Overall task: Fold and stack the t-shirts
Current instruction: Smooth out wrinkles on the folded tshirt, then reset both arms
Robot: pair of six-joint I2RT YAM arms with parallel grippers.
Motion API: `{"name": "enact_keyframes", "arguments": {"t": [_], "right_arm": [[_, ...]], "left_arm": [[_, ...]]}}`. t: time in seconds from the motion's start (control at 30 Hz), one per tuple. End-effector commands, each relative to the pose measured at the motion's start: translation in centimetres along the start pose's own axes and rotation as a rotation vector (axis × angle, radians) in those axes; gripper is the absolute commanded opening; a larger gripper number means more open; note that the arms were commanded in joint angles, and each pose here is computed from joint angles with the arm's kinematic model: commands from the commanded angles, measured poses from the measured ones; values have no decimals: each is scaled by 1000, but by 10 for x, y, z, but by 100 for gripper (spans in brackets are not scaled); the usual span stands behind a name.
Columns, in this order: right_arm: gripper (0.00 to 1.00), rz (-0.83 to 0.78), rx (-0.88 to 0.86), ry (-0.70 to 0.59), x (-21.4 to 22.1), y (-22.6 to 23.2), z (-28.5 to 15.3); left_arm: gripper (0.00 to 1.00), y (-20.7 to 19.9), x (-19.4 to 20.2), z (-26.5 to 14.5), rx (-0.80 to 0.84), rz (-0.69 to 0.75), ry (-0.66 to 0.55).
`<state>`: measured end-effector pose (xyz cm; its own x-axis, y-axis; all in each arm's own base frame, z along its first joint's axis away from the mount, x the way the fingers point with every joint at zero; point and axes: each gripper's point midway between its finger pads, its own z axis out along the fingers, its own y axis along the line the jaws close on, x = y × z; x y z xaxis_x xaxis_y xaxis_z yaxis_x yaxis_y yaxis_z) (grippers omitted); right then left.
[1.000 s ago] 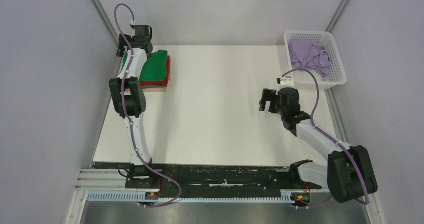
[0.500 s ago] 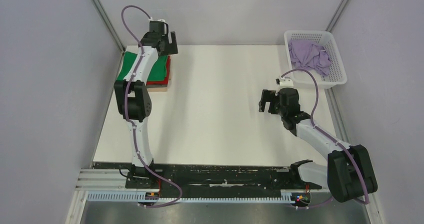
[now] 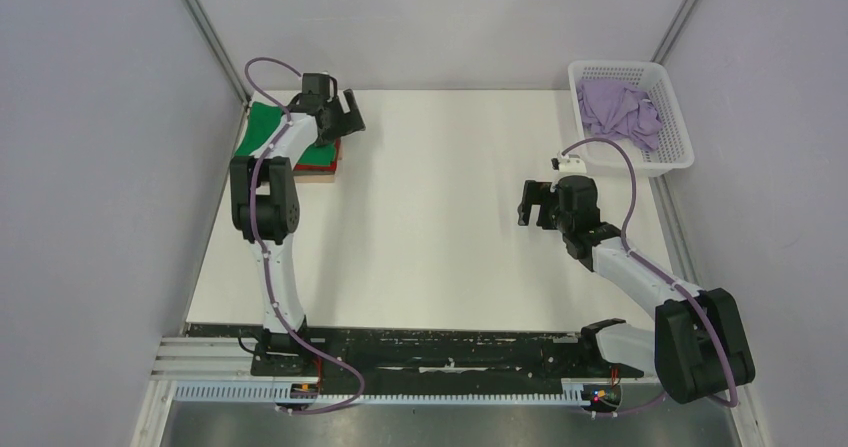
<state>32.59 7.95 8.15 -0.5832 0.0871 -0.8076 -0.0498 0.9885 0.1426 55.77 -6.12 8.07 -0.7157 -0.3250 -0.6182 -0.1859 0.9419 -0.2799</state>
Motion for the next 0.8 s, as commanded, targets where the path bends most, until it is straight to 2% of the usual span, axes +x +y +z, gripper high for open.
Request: {"name": "enact_keyframes", "arguments": {"t": [0.0,0.1,0.2,0.33,0.43,0.5,0.6,0.77], "right_arm": [[98,-7,8,-52,-23,1,1],[98,-8,18,-53,-24,-1,0],[98,-9,18,-57,-25,-1,-1],[98,-3,23,-77,-31,-2,-7],[98,11,49,-98,-33,-7,-15],[98,23,76,-113,-32,-13,-22],[98,29,100,-136,-26,-20,-32],[98,48,108,-190,-18,-27,-48]], "left_arm": [[100,-19,-19,-5,77,-73,-63],[100,-18,-24,-9,70,-61,-77],[100,-20,-42,-30,58,-43,-120],[100,-37,-64,-83,111,-38,-203],[100,-62,-61,-125,203,-32,-258],[100,-79,-42,-149,247,-14,-272],[100,-97,7,-180,265,27,-291],[100,-128,121,-215,403,103,-238]]}}
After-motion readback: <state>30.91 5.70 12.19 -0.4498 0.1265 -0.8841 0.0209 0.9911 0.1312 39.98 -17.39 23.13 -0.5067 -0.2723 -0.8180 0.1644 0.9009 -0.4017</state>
